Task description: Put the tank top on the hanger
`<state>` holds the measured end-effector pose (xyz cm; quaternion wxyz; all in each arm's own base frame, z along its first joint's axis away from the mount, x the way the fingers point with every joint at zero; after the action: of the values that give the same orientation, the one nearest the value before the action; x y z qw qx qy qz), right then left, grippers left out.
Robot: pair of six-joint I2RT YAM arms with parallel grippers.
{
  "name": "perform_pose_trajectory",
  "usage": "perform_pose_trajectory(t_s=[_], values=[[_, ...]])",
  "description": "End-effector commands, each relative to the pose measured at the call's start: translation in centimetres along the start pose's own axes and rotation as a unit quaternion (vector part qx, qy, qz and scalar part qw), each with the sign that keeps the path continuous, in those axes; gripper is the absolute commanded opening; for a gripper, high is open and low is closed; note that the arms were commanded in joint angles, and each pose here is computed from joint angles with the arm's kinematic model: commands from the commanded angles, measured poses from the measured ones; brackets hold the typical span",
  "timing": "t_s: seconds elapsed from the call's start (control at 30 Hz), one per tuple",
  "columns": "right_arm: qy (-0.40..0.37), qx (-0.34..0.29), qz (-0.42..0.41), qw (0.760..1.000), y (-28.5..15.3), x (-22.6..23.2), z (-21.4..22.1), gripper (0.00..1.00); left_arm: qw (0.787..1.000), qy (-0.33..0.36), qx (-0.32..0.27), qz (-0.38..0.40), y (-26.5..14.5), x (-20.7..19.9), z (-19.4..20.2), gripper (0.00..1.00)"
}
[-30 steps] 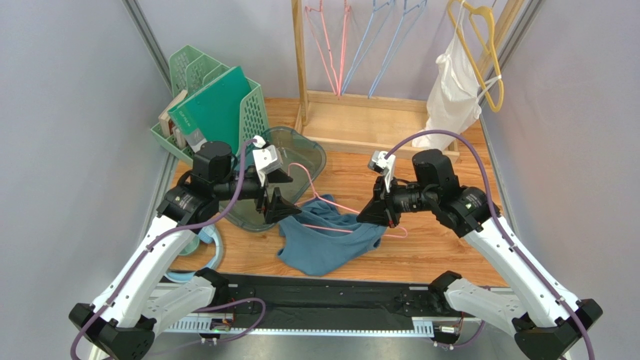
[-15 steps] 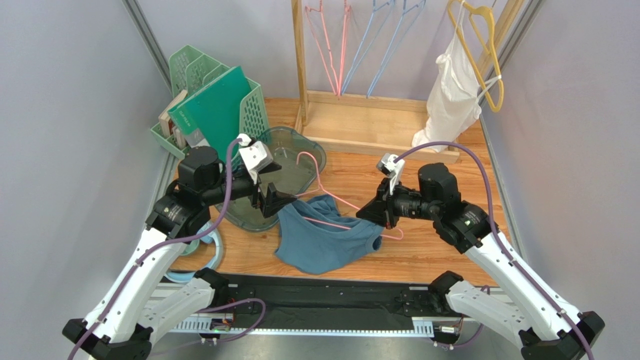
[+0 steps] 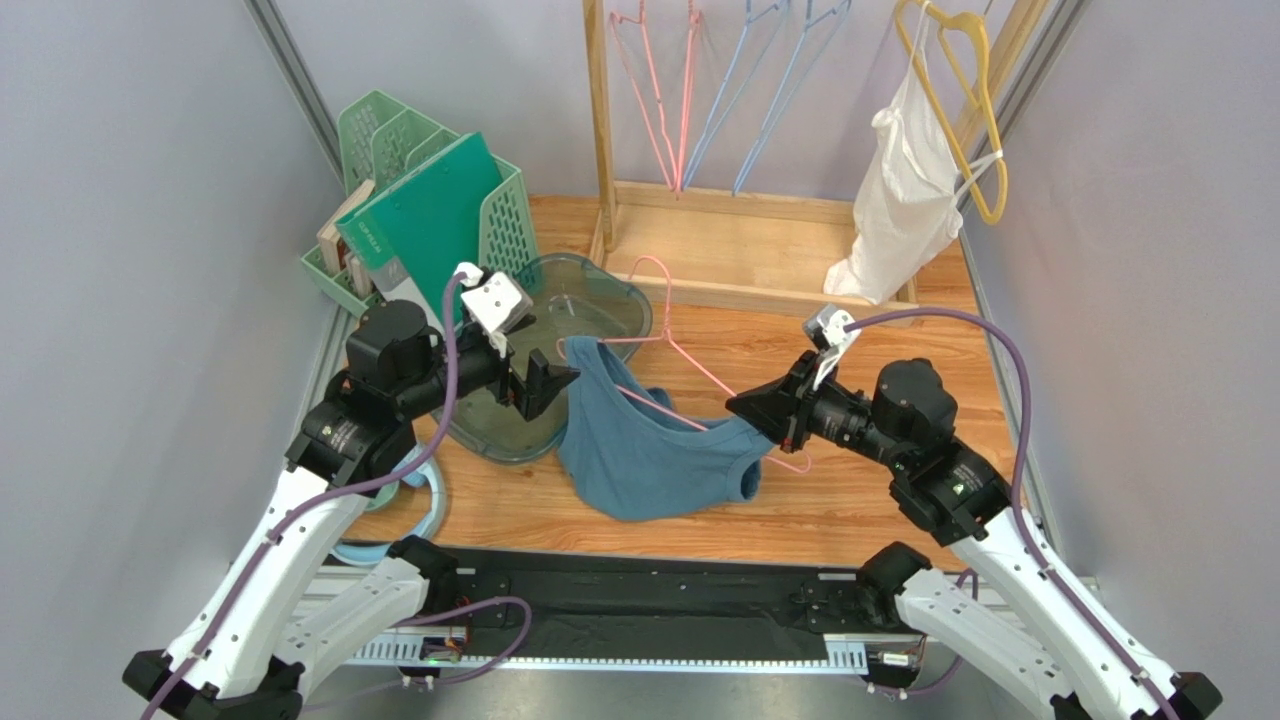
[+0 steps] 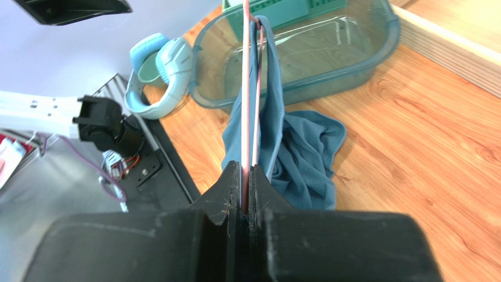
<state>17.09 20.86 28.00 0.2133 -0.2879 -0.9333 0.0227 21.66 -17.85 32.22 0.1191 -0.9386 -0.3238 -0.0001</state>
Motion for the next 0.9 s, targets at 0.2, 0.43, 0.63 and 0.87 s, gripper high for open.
perform_pose_trajectory(t_s=[0.2, 0.43, 0.63, 0.87], values=[[-0.005, -0.124, 0.107, 0.987, -3.2, -1.9, -4.8, 0.00, 0.998, -0.009, -0.012, -0.057, -0.3, 2.0, -0.7, 0.99], [0.000, -0.155, 0.170, 0.973, -5.7, -3.2, -5.5, 0.00, 0.998, -0.010, -0.010, -0.063, -0.3, 2.3, -0.6, 0.99], [0.001, -0.170, 0.233, 0.958, -8.2, -4.5, -6.0, 0.00, 0.998, -0.009, -0.009, -0.064, -0.3, 2.3, -0.5, 0.99], [-0.010, -0.208, 0.293, 0.933, -11.4, -5.5, -7.2, 0.00, 0.998, -0.010, -0.009, -0.062, -0.2, 2.2, -0.5, 0.99]])
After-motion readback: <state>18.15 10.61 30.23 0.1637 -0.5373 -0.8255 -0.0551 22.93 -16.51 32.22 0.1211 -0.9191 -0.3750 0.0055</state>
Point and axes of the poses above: each gripper's point midway between its finger pads, its own y axis out along the fingers, its own x axis along the line the jaws close on, z = x × y, the point moved 1 cm from there along -y, back along the fingers, and after that the axes turned 2 degrees about y, right-handed, at the moved point
